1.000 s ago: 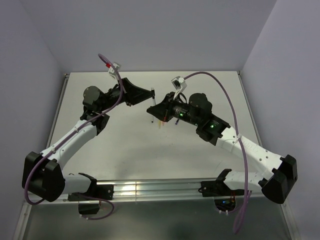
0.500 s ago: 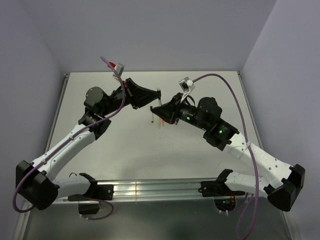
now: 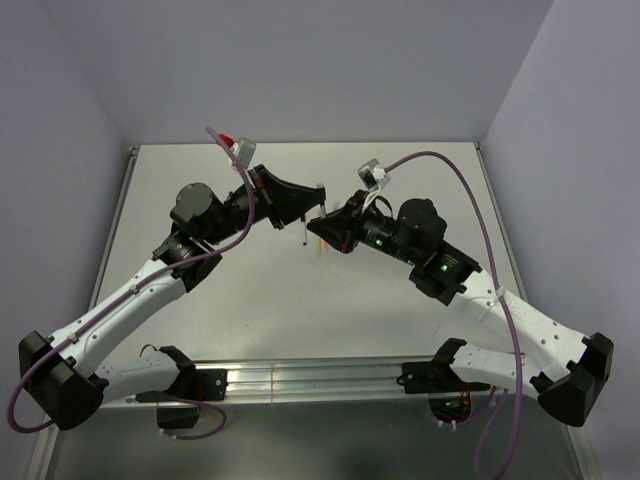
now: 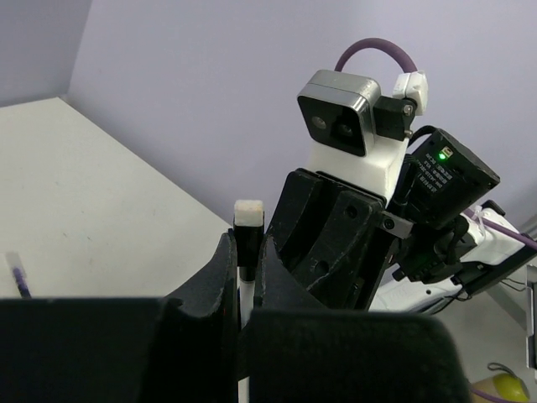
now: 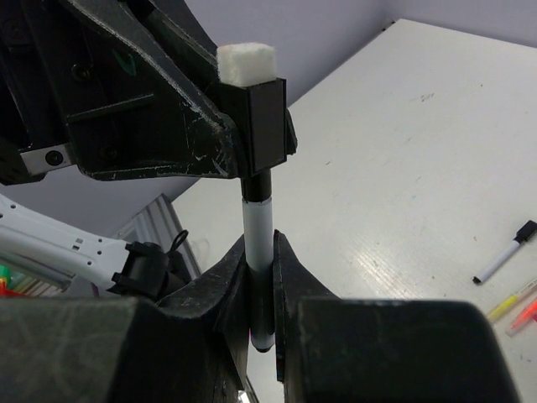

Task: Insert the pens into the pen caps
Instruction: Insert the pen cap onto the pen, then press the pen cap onto the pen.

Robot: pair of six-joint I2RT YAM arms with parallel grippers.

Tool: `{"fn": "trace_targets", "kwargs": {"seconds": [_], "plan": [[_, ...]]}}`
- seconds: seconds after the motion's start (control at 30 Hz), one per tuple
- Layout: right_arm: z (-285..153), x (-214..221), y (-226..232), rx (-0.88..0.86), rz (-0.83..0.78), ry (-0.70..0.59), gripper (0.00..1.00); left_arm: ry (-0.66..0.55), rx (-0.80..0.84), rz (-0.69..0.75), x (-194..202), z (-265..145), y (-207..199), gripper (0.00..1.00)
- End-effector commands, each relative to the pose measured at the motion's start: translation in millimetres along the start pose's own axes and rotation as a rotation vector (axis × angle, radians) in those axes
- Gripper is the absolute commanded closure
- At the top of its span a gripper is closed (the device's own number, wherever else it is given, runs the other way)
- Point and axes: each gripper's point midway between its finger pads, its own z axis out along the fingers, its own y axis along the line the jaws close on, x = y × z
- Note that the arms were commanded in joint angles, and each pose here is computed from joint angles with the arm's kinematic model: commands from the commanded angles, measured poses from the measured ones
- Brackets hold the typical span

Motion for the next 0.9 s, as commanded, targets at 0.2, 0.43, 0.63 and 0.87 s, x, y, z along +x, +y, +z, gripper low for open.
{"fn": "trace_targets", "kwargs": {"seconds": [0.2, 0.43, 0.63, 0.87], "plan": [[-12.4, -77.2, 5.4, 0.048, -0.122, -0.269, 1.0, 0.316, 0.099, -0.044, 94.6, -12.2, -38.3, 1.0], [-16.2, -89.2, 5.4, 0.07, -0.152, -0.298, 1.0, 0.346, 0.072, -0.041, 113.3, -10.6, -42.6, 1.0], [-18.7, -97.2, 3.9, 0.095, -0.169, -0.312, 1.0, 0.361, 0.021, -0.033, 128.7, -11.4, -39.9, 1.0], [-22.1, -103.1, 2.0, 0.119, -0.179, -0.322, 1.0, 0.384, -0.056, -0.017, 141.5, -14.6, -28.4, 1.0]]}}
